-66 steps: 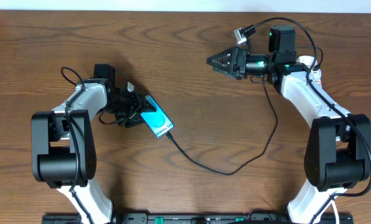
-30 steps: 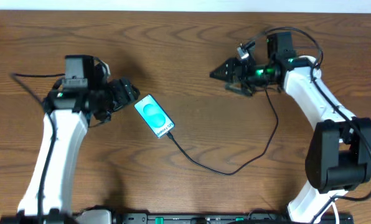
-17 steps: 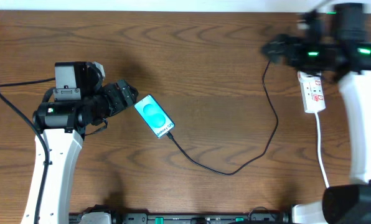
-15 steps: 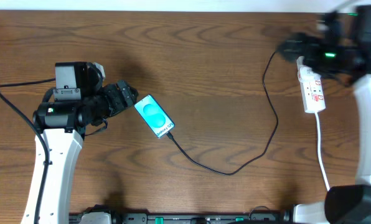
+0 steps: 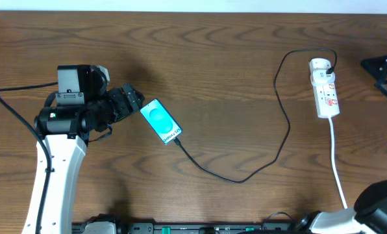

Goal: Plug charger to phone and switch on socket
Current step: 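Move the right gripper to the power strip's charger socket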

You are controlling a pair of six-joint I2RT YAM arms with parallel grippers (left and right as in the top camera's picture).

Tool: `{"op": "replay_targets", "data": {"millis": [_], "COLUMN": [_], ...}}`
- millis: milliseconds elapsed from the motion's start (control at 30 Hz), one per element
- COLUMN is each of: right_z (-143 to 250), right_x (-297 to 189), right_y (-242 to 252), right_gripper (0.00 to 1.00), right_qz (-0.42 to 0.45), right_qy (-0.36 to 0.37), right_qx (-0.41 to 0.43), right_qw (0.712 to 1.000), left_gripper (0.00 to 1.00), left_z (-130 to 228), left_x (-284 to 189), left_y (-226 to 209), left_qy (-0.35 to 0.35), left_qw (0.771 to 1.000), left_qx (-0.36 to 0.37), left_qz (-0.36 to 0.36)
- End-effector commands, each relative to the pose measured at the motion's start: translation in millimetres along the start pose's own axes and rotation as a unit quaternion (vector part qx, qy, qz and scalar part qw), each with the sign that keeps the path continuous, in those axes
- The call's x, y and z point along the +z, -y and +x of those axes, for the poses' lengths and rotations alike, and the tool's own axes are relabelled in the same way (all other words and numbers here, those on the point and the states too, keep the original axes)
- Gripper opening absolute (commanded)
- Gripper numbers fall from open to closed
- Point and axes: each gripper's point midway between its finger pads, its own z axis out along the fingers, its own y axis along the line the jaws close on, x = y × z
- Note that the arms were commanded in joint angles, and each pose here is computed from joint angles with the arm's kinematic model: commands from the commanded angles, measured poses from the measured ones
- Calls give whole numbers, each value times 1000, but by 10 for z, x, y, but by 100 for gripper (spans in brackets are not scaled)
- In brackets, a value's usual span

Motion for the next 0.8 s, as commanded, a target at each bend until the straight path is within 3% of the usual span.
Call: {"op": "replay_targets", "data": {"millis": [0, 67, 233, 767], "right_z": [-34, -42, -20, -291], "right_x": [195, 415, 786, 847], "right_y": [69, 150, 495, 927], "right_gripper": [99, 99, 99, 99], "right_qz": [-72, -132, -142, 21], "right_qy": [-21, -40, -71, -79], "right_qx": [-8, 15, 50, -13], "right_qw": [997, 990, 986, 997], "left_gripper": [92, 92, 92, 91], "left_z": [-9, 12, 41, 37], "left_x": [-14, -14, -14, -14], "left_y": [-14, -26, -42, -41], "left_qy": [2, -2, -8, -7], "left_qw": [1000, 1000, 1000, 1000], "left_qx": [2, 1, 9, 9], "left_qz": [-4, -6, -9, -10]}}
